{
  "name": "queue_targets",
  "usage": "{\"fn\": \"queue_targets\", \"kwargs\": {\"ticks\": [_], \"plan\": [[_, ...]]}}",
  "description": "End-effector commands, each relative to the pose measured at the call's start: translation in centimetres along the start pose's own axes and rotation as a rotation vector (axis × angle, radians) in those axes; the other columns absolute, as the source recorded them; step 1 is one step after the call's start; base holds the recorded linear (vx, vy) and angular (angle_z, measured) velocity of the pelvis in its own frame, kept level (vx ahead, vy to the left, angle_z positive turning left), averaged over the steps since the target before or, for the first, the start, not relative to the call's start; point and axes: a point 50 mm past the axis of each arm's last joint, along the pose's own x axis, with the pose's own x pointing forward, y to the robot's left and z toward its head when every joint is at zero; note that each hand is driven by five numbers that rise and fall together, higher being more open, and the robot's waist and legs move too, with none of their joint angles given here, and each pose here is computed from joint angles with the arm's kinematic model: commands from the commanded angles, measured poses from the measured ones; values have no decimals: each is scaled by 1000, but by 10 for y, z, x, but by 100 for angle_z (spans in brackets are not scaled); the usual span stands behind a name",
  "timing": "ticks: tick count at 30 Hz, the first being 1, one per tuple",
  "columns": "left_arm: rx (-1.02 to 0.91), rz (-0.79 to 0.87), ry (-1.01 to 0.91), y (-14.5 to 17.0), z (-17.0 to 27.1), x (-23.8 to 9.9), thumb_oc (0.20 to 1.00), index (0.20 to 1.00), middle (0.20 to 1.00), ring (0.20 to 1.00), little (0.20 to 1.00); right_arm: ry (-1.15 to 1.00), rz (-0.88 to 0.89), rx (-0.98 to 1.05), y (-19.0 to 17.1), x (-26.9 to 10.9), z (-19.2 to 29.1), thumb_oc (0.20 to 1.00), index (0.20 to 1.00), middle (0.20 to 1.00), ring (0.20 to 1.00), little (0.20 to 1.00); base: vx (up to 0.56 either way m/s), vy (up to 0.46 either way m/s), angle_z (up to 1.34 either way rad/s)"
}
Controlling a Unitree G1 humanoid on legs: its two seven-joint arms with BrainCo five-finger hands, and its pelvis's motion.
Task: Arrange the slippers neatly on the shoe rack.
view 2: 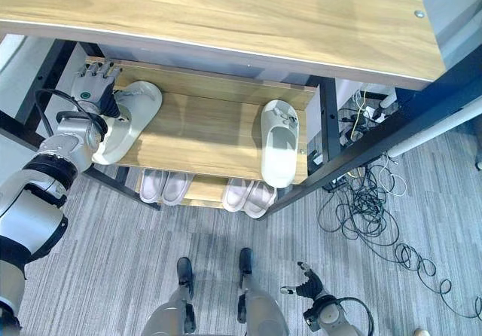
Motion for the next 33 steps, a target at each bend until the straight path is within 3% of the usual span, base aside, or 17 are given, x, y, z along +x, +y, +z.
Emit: {"fn": "queue_targets", "kwargs": {"ticks": [1,5,6,7,14,19,33], "plan": [[-27,106,90,33,-19,13,1000,1000,1000,1000,1000,-58,-74,-38,-29,3,11,1000,1000,1000,1000,1000,0,0,0],[-29,85,89,29,-18,12,1000,1000,1000,1000,1000,-60,-72,-43,-29,2,11,1000,1000,1000,1000,1000,0,0,0],[-36,77,95,25,-16,11,507,507,507,507,507,-58,-83,-48,-32,4,12,1000,1000,1000,1000,1000,0,0,0],[-58,59,104,20,-13,10,200,200,200,200,200,-52,-72,-50,-28,4,10,1000,1000,1000,1000,1000,0,0,0],[-240,51,56,16,38,14,200,200,200,200,200,-28,-44,-57,-14,4,7,1000,1000,1000,1000,1000,2,-3,2],[-427,-8,-45,3,97,4,200,200,200,200,200,-13,-64,-50,-20,9,13,1000,1000,1000,1000,1000,12,-19,1],[-478,50,-13,20,110,11,200,200,200,200,200,-76,-137,-86,-39,16,32,1000,1000,1000,1000,1000,10,-32,-4]]}}
